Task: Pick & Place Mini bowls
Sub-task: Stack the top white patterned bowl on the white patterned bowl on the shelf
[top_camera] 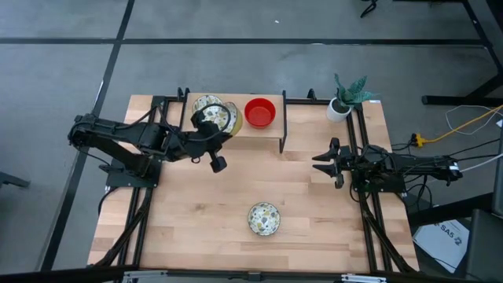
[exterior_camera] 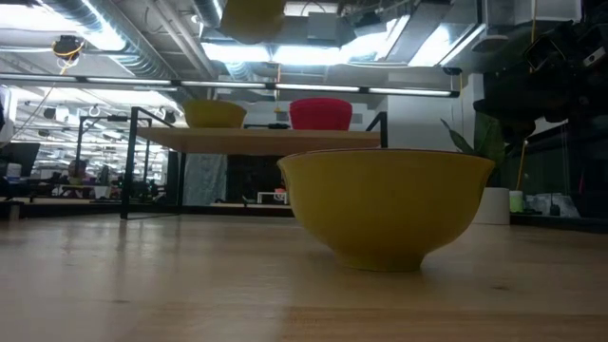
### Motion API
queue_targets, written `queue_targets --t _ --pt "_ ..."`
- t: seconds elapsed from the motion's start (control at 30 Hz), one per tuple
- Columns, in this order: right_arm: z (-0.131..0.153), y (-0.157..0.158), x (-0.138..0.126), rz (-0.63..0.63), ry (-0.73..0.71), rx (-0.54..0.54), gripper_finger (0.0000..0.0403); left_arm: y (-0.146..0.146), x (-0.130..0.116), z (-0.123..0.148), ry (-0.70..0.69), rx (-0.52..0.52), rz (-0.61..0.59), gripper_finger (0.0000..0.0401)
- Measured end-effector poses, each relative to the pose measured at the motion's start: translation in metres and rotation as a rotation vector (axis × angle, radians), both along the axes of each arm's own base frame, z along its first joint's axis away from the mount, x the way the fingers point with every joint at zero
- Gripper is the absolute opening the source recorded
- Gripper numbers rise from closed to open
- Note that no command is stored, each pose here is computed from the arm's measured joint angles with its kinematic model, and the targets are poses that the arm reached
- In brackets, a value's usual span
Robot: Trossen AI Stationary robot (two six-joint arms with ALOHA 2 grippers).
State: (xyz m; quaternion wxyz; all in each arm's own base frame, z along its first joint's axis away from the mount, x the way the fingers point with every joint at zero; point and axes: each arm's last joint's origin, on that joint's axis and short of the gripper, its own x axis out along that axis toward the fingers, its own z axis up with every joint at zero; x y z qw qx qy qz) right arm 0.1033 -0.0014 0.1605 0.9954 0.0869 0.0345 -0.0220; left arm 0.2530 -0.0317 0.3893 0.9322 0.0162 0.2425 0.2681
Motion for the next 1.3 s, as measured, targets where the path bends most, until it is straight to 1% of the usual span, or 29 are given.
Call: queue_targets --t 0.5,0.8,0.93,1.17,1.3 --pt "0.0 0.0 0.0 0.0 0.0 0.0 0.014 0.006 0.0 0.0 -0.001 0.005 0.027 0.0003" --pt "0.0 0.0 0.0 0.0 0.0 0.0 0.014 0.016 0.002 0.002 0.02 0.04 0.036 0.0003" --pt "0.0 0.0 0.0 0.0 0.0 0.0 0.014 0.022 0.001 0.014 0.006 0.052 0.022 0.0003" --pt "0.0 0.0 0.0 0.0 0.0 0.0 0.014 0.032 -0.005 0.043 -0.034 0.124 0.044 0.0003" --pt "0.0 0.0 0.0 0.0 0.0 0.0 0.014 0.036 -0.006 0.055 -0.043 0.17 0.066 0.0003"
